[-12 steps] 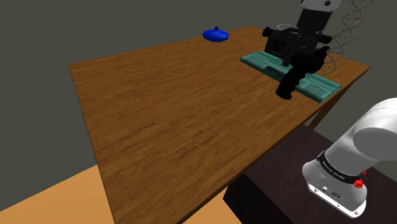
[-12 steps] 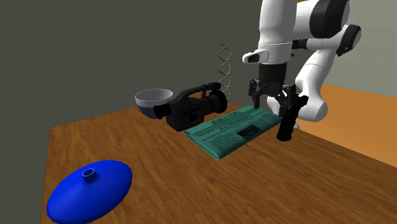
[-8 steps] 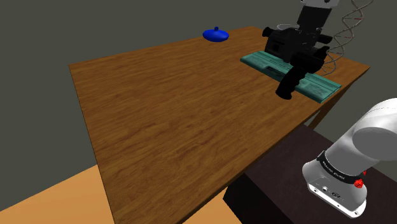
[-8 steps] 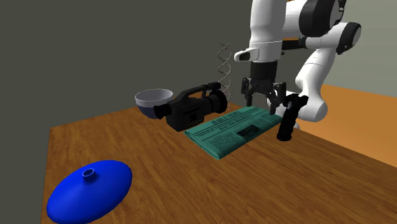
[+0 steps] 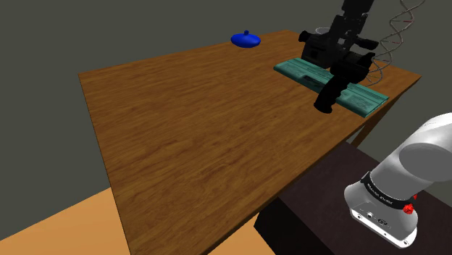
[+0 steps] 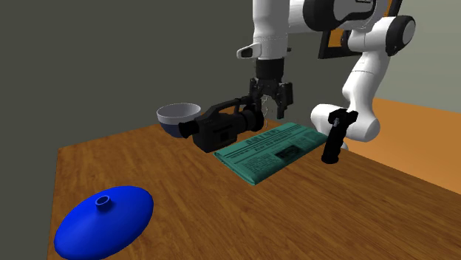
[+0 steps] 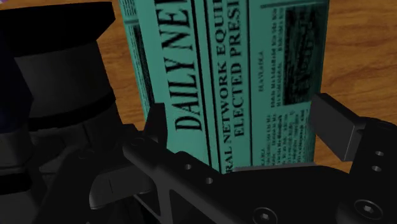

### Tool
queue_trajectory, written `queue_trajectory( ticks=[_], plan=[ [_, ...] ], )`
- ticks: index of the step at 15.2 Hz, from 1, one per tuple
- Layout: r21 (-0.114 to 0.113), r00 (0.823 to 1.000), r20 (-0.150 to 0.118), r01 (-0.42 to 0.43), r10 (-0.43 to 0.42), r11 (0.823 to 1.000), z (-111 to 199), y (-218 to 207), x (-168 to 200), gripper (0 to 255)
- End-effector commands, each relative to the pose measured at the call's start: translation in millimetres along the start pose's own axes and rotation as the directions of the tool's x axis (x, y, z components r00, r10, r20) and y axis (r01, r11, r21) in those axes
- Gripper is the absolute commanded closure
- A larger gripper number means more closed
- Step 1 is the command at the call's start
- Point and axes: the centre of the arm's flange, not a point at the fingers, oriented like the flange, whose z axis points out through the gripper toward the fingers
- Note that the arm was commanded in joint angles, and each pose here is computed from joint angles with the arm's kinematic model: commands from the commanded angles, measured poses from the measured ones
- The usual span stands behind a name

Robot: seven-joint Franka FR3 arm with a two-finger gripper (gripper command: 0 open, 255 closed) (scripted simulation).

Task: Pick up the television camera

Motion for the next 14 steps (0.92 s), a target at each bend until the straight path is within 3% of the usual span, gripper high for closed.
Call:
queue_trajectory(
  ticks=[1,11,14],
  plan=[
    [-0.009,1.0,0.001,0.005,-0.005,1.0,-6.9,19.9,14.3,0],
    [-0.046,1.0,0.003,0.024,-0.024,0.999,-49.0,117.1,84.2,0],
    [-0.046,1.0,0.003,0.024,-0.024,0.999,-33.2,117.6,85.1,0]
  ],
)
